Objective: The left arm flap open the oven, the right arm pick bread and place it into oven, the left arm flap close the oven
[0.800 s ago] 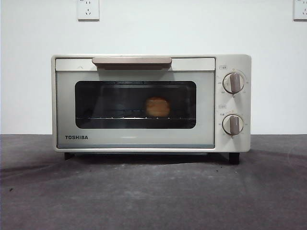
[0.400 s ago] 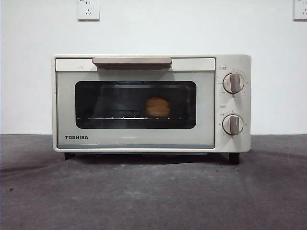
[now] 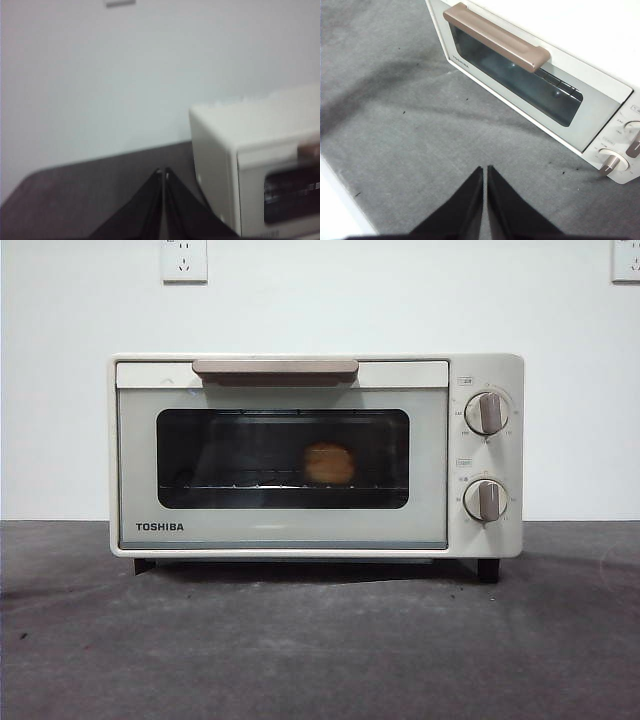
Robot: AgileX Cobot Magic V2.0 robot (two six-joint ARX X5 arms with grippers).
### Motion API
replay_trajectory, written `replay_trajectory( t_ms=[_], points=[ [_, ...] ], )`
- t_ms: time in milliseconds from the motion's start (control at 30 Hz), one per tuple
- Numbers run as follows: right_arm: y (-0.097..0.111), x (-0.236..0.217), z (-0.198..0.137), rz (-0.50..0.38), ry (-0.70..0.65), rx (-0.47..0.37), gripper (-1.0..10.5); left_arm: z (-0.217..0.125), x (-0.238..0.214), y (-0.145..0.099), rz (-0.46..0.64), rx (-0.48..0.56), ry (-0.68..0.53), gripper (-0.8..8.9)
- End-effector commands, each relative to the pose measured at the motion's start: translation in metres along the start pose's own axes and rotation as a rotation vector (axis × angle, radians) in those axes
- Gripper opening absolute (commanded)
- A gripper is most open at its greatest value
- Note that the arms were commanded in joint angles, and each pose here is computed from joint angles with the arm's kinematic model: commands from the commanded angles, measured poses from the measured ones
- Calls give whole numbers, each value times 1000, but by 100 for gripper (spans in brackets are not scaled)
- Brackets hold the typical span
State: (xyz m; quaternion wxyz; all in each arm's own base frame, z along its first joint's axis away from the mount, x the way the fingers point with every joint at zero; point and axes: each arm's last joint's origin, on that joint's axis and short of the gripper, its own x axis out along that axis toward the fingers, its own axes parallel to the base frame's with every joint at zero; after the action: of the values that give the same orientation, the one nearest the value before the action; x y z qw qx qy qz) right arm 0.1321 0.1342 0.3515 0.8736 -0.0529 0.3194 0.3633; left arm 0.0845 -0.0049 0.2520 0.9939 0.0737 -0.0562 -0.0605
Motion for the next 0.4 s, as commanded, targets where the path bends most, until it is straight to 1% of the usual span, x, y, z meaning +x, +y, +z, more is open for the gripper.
replay_trajectory(
  t_ms=[33,200,400],
  points=[
    [3,-1,5,7,-18,3,8,-18,0,-2,12,0,17,19],
    [3,-1,5,7,-18,3,8,-50,-1,-4,27,-8,72,19],
    [3,-1,5,7,-18,3,8,-73,0,-6,32,-16,146,19]
  ],
)
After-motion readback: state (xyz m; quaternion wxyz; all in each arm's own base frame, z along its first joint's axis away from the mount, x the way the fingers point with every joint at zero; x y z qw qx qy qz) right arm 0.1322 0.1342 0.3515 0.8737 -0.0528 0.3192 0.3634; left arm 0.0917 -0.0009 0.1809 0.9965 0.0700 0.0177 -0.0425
